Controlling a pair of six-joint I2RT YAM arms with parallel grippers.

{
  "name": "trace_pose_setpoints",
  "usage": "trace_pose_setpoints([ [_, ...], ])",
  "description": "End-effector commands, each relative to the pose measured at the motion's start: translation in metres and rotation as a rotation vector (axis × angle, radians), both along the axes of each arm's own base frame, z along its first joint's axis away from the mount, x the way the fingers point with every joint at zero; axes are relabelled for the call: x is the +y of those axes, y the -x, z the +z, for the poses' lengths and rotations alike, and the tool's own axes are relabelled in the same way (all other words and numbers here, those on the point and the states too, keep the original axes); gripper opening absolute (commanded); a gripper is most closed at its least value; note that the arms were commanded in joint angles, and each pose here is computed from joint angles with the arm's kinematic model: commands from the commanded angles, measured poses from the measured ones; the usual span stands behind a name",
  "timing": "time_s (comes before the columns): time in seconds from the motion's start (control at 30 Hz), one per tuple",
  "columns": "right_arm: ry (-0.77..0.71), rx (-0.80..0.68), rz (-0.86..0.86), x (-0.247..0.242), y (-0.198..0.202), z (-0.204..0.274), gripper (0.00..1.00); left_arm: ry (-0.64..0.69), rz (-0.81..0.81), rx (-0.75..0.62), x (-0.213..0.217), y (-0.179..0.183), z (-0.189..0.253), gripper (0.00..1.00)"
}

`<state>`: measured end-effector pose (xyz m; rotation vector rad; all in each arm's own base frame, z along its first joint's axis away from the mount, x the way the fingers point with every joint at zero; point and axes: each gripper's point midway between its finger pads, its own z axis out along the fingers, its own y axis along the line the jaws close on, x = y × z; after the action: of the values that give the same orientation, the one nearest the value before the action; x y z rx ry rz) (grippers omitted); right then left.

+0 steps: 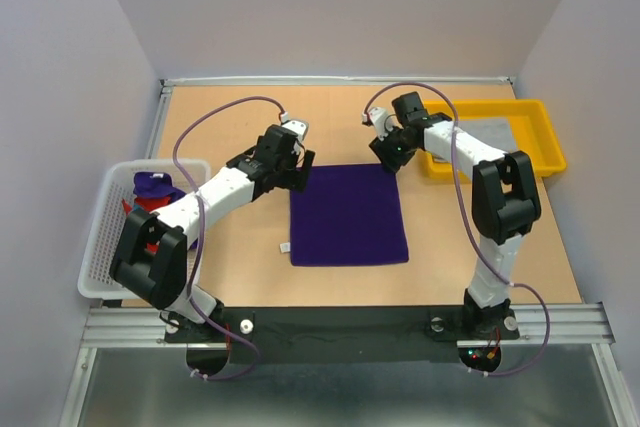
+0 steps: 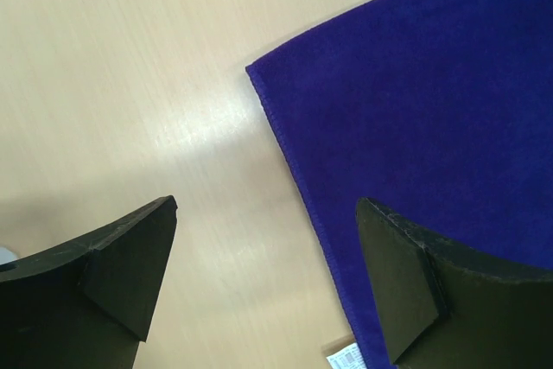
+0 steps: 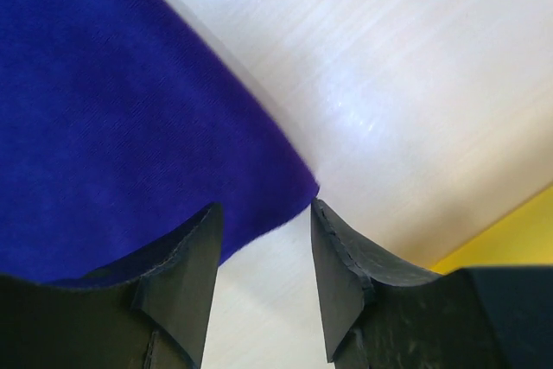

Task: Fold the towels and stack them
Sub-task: Fold the towel

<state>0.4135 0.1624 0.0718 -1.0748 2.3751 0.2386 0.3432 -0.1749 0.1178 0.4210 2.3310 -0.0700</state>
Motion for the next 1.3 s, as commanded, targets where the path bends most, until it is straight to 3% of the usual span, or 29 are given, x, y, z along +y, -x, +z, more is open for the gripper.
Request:
trace_pose_setpoints([
  [0.0, 0.031, -0.068, 0.125, 0.01, -0.024, 0.011, 0.5, -0.035, 0.0, -0.026, 0.007, -0.002, 0.004, 0.96],
  [0.27, 0.055, -0.016, 0.143, 0.011, -0.029, -0.013, 0.47, -0.038, -0.002, -0.007, 0.006, -0.003, -0.007, 0.96],
  [0.57, 0.09, 0.008, 0.143, 0.004, -0.027, -0.025, 0.36, -0.025, -0.01, -0.012, 0.002, -0.01, -0.002, 0.94],
  [0.73, 0.078, 0.008, 0.155, 0.007, -0.027, -0.025, 0.19, -0.062, -0.024, -0.011, 0.001, -0.02, -0.002, 0.93],
  [1.0, 0.055, 0.02, 0.167, 0.007, -0.028, -0.029, 0.01, -0.127, -0.081, -0.01, -0.002, -0.053, -0.01, 0.87],
  [1.27, 0.052, 0.039, 0.165, 0.005, -0.025, -0.035, 0.01, -0.132, -0.177, 0.015, -0.005, -0.089, -0.018, 0.76],
])
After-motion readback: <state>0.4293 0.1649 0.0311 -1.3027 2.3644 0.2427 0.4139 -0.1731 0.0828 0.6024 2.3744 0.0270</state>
